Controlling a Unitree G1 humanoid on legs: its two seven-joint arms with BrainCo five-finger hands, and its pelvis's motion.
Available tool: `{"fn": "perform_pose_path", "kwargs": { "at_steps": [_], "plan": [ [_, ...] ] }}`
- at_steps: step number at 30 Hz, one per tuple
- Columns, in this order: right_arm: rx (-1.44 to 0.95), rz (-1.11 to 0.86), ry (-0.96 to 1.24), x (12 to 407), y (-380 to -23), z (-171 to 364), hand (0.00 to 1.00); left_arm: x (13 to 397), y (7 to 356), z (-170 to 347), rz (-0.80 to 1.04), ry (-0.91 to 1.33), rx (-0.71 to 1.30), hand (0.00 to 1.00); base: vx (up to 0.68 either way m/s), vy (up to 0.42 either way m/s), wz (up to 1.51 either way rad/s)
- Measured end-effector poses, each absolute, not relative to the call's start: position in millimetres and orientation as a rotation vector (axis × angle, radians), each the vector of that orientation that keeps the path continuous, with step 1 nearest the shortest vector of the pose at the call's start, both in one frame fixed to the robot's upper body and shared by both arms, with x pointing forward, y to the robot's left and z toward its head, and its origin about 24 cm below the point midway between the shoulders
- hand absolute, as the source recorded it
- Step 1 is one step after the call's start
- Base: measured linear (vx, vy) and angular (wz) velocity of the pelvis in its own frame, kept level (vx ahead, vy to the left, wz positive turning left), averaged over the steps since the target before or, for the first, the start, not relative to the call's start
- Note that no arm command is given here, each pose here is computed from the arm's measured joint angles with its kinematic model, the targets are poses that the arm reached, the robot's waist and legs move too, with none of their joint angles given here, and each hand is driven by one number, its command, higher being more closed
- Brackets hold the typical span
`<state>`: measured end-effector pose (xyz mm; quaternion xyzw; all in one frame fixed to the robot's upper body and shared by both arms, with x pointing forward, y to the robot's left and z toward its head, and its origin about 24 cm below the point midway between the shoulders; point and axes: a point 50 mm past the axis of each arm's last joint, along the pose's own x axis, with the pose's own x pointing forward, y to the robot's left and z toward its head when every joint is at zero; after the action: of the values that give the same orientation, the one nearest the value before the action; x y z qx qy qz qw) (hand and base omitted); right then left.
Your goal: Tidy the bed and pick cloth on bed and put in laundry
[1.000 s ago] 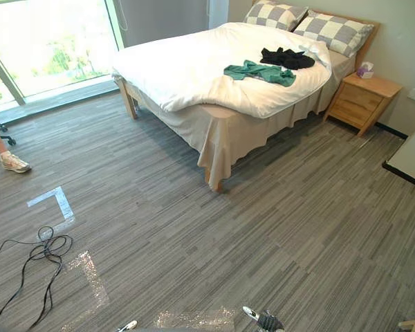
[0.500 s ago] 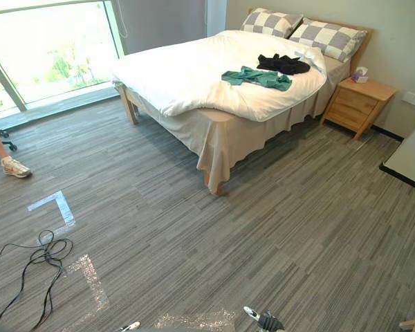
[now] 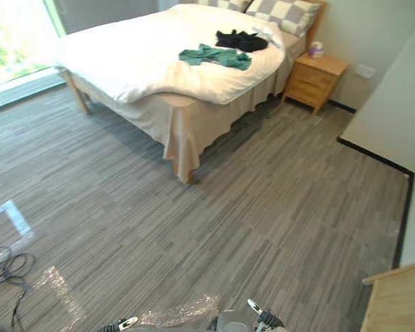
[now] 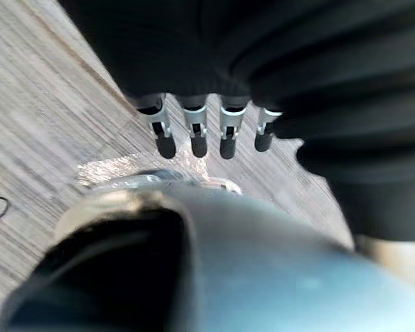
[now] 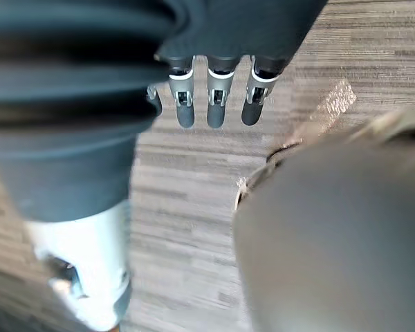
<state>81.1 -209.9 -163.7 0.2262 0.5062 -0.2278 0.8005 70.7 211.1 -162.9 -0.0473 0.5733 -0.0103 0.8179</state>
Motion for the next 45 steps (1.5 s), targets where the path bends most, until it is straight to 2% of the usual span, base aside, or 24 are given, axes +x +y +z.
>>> {"fn": "perform_pose_path", "kwargs": {
  "at_steps": [3, 8, 11, 16, 19, 24, 27, 31, 40, 45],
  "plan": [
    [0.499, -0.524, 1.062, 78, -217, -162, 0.0, 79, 203, -163, -0.034, 1.195, -0.108, 0.0, 0.02, -0.126, -0.19],
    [0.467, -0.483, 1.085, 54, -213, -164, 0.0, 55, 215, -165, 0.035, 1.244, -0.091, 0.0, 0.33, -0.284, -0.43],
    [0.431, -0.458, 1.082, 55, -216, -163, 0.0, 60, 217, -164, 0.063, 1.215, -0.109, 0.0, 0.45, -0.329, -0.31],
    [0.287, -0.358, 1.122, 68, -233, -161, 0.0, 77, 208, -160, 0.108, 1.085, -0.207, 0.0, 0.51, -0.287, -0.23],
    [0.269, -0.344, 1.078, 97, -239, -156, 0.0, 86, 197, -158, 0.099, 1.015, -0.26, 0.0, 0.46, -0.114, -0.8],
    [0.297, -0.355, 0.982, 123, -237, -147, 0.0, 98, 198, -153, 0.115, 0.947, -0.289, 0.0, 0.46, 0.063, -0.61],
    [0.301, -0.361, 0.995, 111, -231, -151, 0.0, 91, 196, -155, 0.12, 0.968, -0.298, 0.0, 0.49, 0.204, -0.29],
    [0.299, -0.33, 1.019, 112, -215, -155, 0.0, 106, 206, -151, 0.114, 0.948, -0.258, 0.0, 0.51, 0.214, -0.04],
    [0.227, -0.327, 1.035, 102, -219, -157, 0.0, 97, 208, -155, 0.157, 1.026, -0.267, 0.0, 0.47, 0.154, 0.24],
    [0.221, -0.292, 1.02, 100, -215, -157, 0.0, 118, 196, -152, 0.155, 0.998, -0.295, 0.0, 0.4, -0.136, 1.15]
  ]
}}
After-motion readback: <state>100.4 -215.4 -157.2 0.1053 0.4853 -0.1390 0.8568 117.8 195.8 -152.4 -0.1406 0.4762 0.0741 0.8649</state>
